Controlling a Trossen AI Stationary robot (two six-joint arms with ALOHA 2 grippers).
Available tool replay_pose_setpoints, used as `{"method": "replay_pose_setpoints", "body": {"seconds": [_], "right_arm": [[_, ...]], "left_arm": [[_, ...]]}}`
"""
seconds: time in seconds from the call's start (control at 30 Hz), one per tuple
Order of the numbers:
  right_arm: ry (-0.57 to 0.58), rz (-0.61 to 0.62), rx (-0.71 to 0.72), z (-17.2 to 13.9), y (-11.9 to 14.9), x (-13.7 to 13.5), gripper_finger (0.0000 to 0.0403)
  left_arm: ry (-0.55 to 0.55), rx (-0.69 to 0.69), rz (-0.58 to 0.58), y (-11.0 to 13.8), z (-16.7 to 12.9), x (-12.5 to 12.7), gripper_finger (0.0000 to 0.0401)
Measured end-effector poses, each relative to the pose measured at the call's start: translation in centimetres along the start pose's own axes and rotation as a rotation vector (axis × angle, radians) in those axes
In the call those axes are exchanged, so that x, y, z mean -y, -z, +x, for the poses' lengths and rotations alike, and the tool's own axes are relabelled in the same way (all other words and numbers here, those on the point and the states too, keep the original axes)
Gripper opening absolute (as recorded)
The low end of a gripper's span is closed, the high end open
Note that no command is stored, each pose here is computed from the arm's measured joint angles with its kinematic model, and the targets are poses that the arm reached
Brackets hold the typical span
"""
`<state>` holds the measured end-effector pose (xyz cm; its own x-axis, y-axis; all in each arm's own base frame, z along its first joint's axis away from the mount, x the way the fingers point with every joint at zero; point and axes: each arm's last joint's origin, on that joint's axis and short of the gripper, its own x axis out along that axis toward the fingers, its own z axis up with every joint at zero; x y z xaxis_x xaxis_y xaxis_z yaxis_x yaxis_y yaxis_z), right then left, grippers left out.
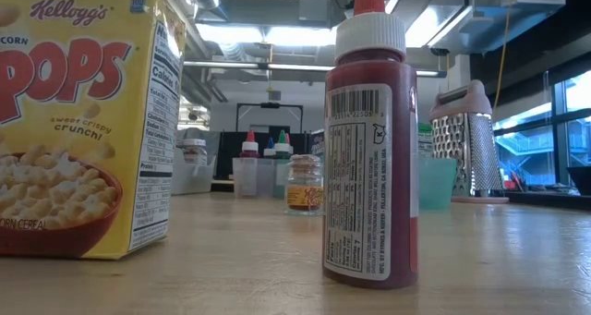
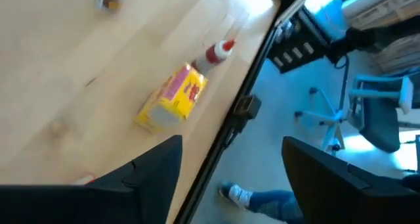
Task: Pick & Place Kitchen Items
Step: Put the red cereal box into the blue bin
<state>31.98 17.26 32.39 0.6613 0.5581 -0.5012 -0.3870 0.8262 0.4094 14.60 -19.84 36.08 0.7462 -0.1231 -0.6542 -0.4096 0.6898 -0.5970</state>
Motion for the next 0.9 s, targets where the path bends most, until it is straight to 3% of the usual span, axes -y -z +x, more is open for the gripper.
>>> {"method": "replay_pose_setpoints", "body": {"seconds": [0.17, 0.43, 0.67, 0.9], "right_arm": [[-0.029, -0.015, -0.022, 0.1, 0.4, -0.8, 0.0199], [-0.092, -0.023, -0.112, 0.3, 1.5, -1.9, 0.0199], [-0.079, -0.039, -0.141, 0.3, 1.8, -1.8, 0.0199], [-0.087, -0.037, -0.152, 0.2, 1.8, -1.8, 0.0199]], "left_arm": [[0.029, 0.134, 0.033, -0.1, -0.2, 0.3, 0.0295], [0.039, 0.145, -0.069, -0.1, -0.2, 0.4, 0.0349], [0.066, -0.082, -0.219, 0.2, 0.0, 0.8, 0.0348], [-0.121, -0.330, -0.356, 0.2, 0.3, -0.6, 0.0342]]}}
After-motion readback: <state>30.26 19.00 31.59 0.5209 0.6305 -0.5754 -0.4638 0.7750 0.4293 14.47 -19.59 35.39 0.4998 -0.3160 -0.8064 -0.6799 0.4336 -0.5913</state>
